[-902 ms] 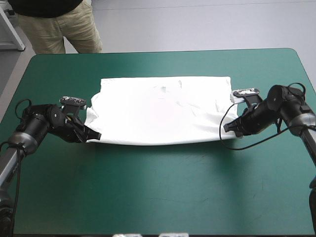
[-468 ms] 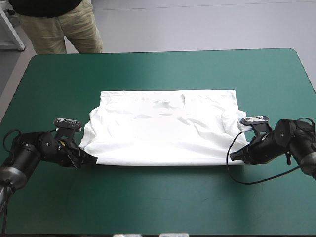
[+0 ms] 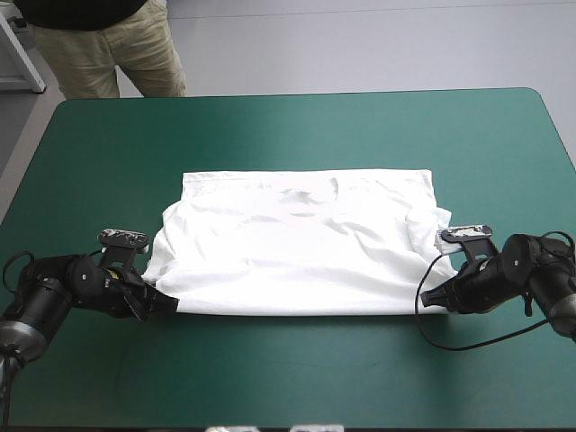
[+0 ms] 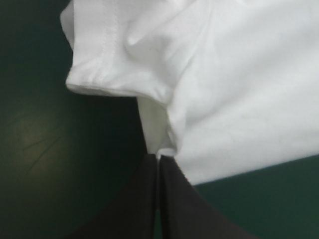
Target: Fold the cloth
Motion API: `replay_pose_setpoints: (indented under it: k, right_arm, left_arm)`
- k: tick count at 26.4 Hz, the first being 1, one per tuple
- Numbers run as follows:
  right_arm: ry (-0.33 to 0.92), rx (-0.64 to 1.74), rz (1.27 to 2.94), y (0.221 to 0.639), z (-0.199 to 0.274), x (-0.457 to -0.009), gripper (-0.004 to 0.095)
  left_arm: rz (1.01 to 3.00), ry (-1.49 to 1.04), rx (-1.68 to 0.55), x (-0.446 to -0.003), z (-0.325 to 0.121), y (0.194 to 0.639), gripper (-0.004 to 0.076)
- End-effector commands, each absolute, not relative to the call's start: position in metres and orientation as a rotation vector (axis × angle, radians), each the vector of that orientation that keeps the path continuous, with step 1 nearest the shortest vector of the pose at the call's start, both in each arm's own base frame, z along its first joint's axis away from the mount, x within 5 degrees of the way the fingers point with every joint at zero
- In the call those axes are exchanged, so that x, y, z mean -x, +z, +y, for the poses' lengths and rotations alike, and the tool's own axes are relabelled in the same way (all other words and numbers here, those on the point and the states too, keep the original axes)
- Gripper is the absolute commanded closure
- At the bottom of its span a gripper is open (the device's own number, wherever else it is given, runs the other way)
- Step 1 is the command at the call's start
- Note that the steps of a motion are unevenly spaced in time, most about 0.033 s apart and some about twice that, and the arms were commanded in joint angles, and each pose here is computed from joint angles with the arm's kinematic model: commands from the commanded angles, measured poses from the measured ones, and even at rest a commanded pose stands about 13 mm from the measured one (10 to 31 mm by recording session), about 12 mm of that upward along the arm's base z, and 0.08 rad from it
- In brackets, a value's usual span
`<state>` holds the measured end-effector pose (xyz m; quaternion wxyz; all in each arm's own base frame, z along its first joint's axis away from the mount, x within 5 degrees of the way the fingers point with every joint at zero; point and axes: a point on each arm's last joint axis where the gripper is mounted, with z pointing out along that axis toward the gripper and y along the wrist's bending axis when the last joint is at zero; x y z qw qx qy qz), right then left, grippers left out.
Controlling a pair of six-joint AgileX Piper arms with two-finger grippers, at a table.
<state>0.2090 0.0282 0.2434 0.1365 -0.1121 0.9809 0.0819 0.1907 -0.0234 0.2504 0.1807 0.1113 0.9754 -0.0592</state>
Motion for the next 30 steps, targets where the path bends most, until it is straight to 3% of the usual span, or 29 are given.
replay_pose_setpoints:
  k: [1,3,6,8,10,17,22,26,30]
  right_arm:
    - [0.226,0.333,2.763,0.256,0.028,-0.210,0.0773]
    - [0.224,0.332,2.752,0.257,0.028,-0.209,0.0676]
    - [0.217,0.328,2.718,0.262,0.028,-0.208,0.0535]
    - [0.211,0.314,2.681,0.270,0.028,-0.206,0.0487]
    - [0.204,0.313,2.626,0.283,0.028,-0.204,0.0483]
    - [0.176,0.298,2.366,0.354,0.027,-0.193,0.0484]
    - [0.169,0.300,2.273,0.388,0.027,-0.190,0.0484]
    - [0.167,0.300,2.240,0.399,0.027,-0.190,0.0485]
    - [0.169,0.299,2.239,0.399,0.027,-0.190,0.0486]
  left_arm:
    - [2.706,-0.182,-0.305,-0.191,-0.025,0.260,0.0717]
    - [2.708,-0.187,-0.313,-0.191,-0.025,0.260,0.0649]
    - [2.711,-0.205,-0.327,-0.190,-0.026,0.260,0.0456]
    - [2.703,-0.242,-0.305,-0.190,-0.028,0.261,0.0304]
    - [2.662,-0.267,-0.281,-0.192,-0.030,0.268,0.0220]
    - [2.443,-0.232,-0.126,-0.213,-0.027,0.325,0.0209]
    - [2.430,-0.081,-0.082,-0.236,-0.017,0.347,0.0208]
    - [2.471,-0.043,0.022,-0.263,-0.004,0.336,0.0215]
    - [2.631,-0.137,0.050,-0.293,0.003,0.293,0.0239]
